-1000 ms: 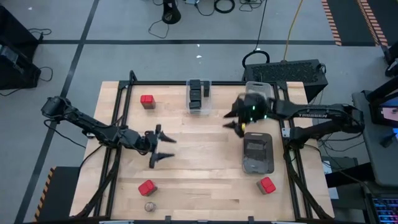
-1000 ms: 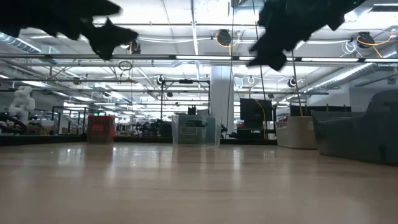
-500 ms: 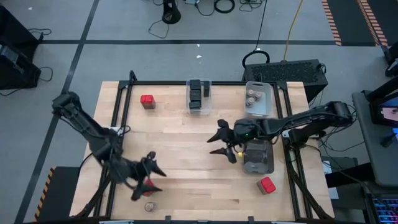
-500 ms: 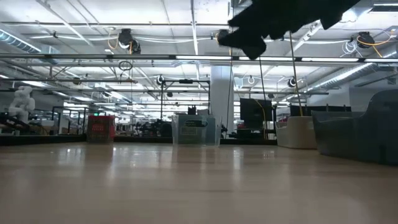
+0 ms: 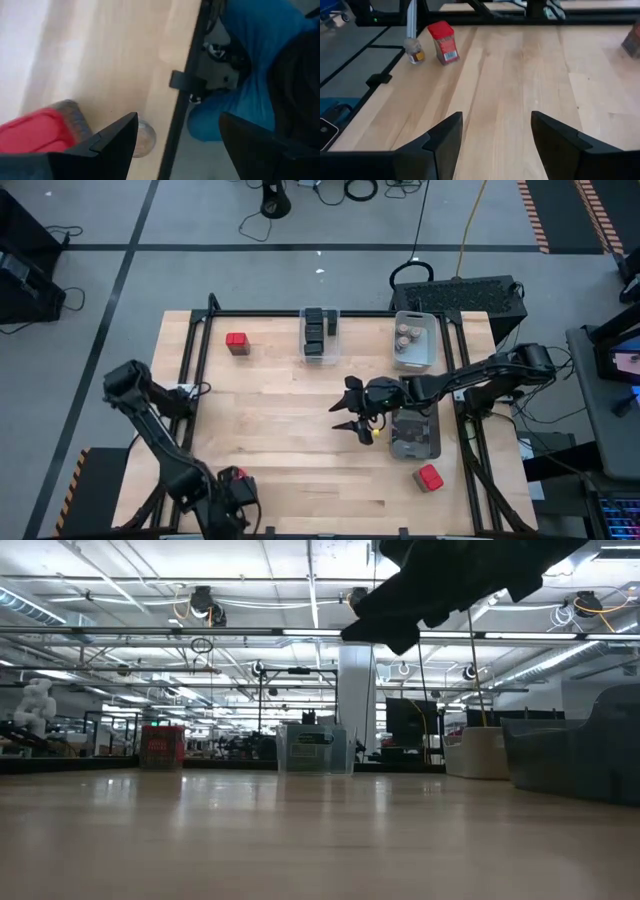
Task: Sort spices by type
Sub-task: Put the transparent seasoning bottle into the gray bin
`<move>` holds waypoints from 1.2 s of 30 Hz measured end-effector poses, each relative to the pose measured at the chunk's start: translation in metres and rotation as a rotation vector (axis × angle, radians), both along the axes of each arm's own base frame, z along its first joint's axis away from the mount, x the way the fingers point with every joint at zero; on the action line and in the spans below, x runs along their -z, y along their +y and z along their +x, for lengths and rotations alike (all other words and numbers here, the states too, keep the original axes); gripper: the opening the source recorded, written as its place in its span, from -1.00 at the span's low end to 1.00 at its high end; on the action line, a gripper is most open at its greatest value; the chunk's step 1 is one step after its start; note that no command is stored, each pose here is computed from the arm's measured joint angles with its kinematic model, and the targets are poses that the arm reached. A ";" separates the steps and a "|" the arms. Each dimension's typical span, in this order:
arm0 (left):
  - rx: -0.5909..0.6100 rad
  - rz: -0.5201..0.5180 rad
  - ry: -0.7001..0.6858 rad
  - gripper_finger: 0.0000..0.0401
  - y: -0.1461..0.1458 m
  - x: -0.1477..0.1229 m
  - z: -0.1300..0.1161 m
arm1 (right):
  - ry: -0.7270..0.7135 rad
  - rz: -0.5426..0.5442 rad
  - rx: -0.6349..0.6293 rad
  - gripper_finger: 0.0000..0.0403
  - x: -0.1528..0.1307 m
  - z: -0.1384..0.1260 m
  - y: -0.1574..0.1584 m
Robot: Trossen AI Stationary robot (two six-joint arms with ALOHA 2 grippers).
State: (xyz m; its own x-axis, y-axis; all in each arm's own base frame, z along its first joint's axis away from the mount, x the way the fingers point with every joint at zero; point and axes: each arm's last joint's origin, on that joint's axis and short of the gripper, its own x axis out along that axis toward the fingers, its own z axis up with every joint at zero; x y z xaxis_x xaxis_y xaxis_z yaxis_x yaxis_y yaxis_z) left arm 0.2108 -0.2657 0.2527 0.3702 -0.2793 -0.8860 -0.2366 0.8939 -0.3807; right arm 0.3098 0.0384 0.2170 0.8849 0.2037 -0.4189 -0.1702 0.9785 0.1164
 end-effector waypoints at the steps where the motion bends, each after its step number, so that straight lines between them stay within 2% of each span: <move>1: 0.008 0.005 0.005 0.40 -0.003 0.002 0.002 | -0.013 -0.006 -0.007 0.09 -0.001 0.000 0.001; 6: 0.103 0.085 0.021 0.40 -0.012 0.022 0.007 | -0.053 -0.015 -0.027 0.09 -0.004 0.001 0.006; 11: 0.264 0.146 0.079 0.40 -0.020 0.043 0.005 | -0.047 -0.015 -0.043 0.09 -0.004 0.000 0.011; 16: 0.308 0.216 0.182 0.40 -0.019 0.058 0.000 | -0.047 -0.015 -0.048 0.09 -0.004 0.000 0.013; 30: 0.432 0.290 0.177 0.40 -0.022 0.074 0.001 | -0.052 -0.032 -0.054 0.09 -0.004 0.000 0.012; 36: 0.446 0.287 0.211 0.40 -0.024 0.081 0.002 | -0.053 -0.039 -0.057 0.09 -0.004 0.000 0.012</move>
